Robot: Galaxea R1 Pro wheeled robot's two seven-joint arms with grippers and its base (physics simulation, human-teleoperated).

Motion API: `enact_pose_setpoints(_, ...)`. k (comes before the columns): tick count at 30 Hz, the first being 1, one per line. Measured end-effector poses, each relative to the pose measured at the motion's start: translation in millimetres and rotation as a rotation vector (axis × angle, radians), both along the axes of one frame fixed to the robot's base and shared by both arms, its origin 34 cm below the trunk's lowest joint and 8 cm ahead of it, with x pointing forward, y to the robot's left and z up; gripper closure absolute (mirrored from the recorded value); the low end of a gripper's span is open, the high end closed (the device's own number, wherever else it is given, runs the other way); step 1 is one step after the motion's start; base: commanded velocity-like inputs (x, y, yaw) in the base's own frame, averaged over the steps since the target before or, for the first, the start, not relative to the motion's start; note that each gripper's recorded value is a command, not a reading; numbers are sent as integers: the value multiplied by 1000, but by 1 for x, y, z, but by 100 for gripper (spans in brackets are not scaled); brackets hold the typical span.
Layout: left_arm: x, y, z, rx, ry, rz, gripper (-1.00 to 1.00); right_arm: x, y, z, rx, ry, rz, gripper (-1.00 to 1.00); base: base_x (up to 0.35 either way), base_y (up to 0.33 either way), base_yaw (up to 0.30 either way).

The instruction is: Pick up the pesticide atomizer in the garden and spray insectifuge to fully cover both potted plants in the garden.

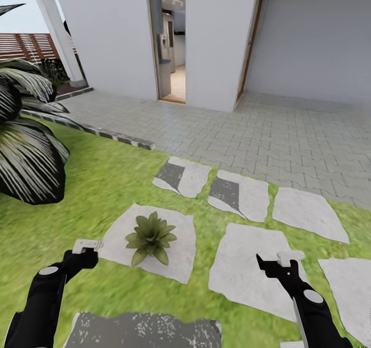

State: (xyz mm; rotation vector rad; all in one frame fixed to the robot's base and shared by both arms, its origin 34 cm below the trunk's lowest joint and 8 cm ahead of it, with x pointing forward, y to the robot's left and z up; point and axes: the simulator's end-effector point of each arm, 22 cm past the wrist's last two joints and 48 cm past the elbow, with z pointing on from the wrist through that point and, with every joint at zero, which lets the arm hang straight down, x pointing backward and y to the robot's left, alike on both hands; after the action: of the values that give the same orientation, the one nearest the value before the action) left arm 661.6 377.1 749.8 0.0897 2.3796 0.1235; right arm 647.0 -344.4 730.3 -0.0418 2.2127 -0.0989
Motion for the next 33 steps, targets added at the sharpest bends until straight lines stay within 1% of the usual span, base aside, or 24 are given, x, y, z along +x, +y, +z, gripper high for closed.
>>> enact_pose_setpoints(3, 0, 0, 1, 0, -2, 0, 100, 0, 0, 1, 0, -1, 0, -100, 272, 0, -100)
enact_pose_setpoints(13, 0, 0, 1, 0, -2, 0, 100, 0, 0, 1, 0, -2, 0, -100, 272, 0, -13)
enact_pose_setpoints(16, 0, 0, 1, 0, -3, 0, 100, 1, 0, 1, 0, -3, 0, -100, 254, 0, -196)
enact_pose_setpoints(24, 1, 0, 4, 0, -8, 0, 100, 2, 0, 4, 0, -8, 0, -100, 63, 0, -247)
enact_pose_setpoints(28, 1, 0, 5, 0, -9, 0, 100, 2, 0, 5, 0, -9, 0, -100, 71, 46, -43)
enact_pose_setpoints(33, 1, 0, 5, 0, -9, 0, 100, 2, 0, 5, 0, -10, 0, -100, 236, 188, -5)
